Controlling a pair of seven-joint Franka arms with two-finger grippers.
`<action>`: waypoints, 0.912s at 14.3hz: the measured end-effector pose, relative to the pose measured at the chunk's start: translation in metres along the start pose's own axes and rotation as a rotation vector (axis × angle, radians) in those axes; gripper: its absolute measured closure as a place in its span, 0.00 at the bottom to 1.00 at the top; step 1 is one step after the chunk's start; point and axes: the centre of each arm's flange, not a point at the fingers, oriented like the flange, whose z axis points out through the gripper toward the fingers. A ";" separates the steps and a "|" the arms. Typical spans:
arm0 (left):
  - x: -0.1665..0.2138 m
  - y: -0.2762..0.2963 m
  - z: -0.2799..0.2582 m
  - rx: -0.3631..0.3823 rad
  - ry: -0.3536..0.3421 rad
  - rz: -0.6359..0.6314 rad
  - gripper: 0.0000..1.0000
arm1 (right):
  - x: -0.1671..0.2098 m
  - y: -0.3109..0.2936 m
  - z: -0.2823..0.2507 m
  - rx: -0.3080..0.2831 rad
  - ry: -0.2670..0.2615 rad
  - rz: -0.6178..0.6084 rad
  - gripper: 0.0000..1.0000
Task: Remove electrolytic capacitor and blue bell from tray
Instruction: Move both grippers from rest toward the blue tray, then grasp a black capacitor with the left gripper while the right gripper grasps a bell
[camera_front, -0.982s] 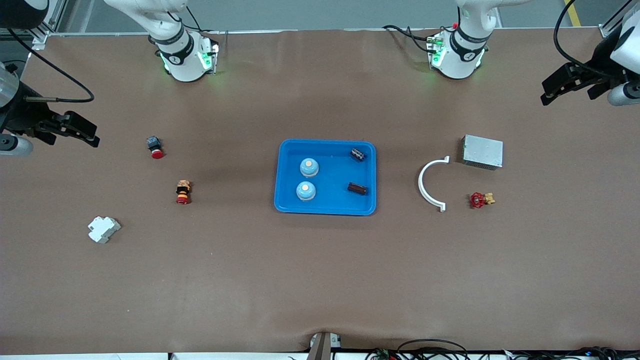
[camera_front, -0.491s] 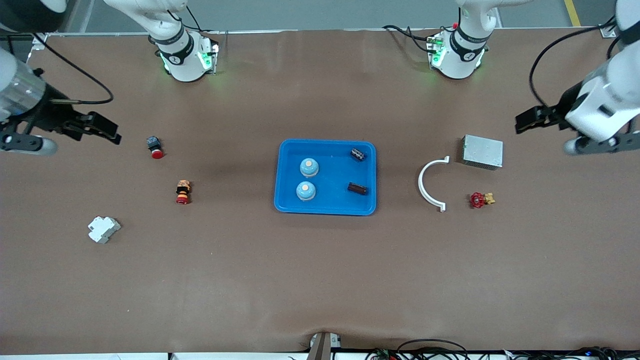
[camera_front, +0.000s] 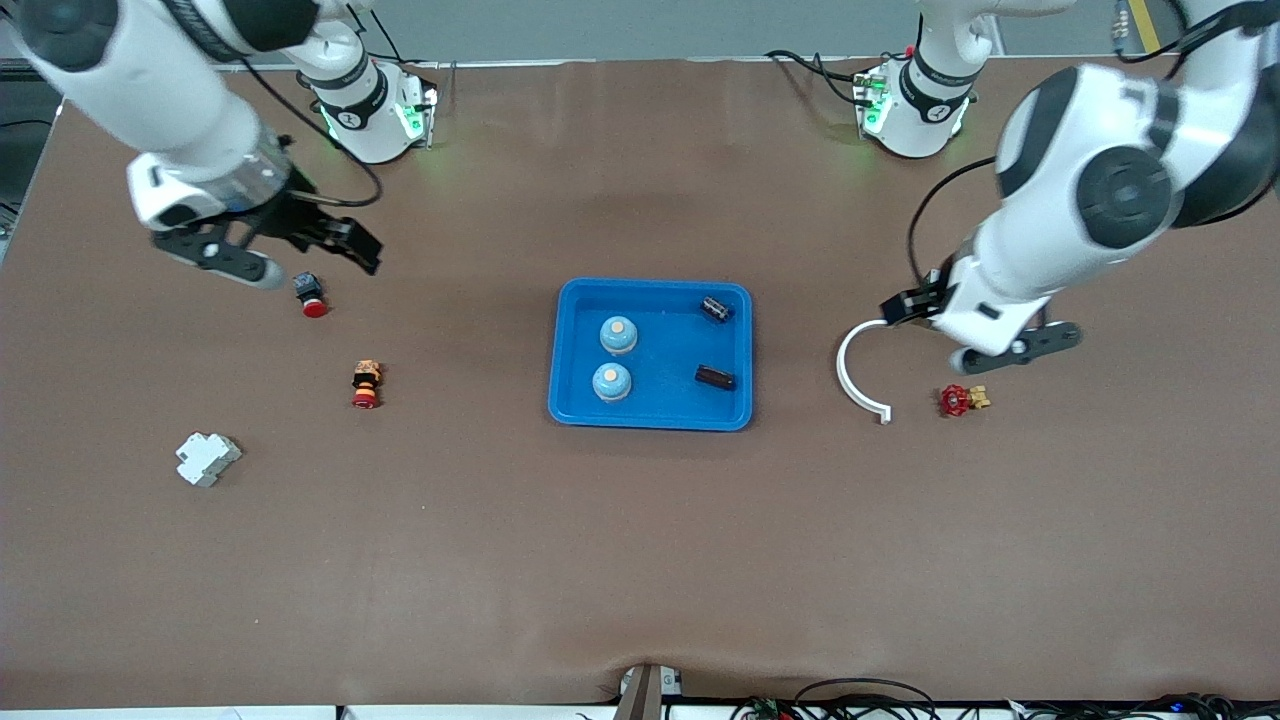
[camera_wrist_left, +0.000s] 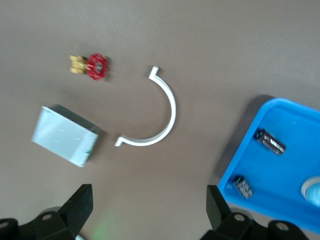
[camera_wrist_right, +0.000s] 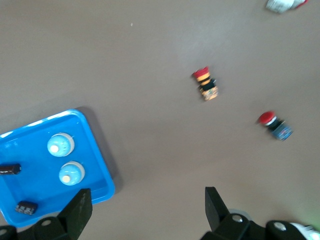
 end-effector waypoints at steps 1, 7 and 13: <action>0.000 0.006 0.021 -0.003 -0.005 -0.052 0.00 | -0.010 -0.010 0.010 0.002 0.003 0.027 0.00; -0.017 0.077 0.103 -0.050 -0.015 -0.384 0.00 | -0.103 -0.084 0.080 0.038 0.020 0.156 0.00; -0.053 0.146 0.163 -0.117 -0.012 -0.606 0.00 | -0.143 -0.150 0.195 0.092 0.002 0.254 0.00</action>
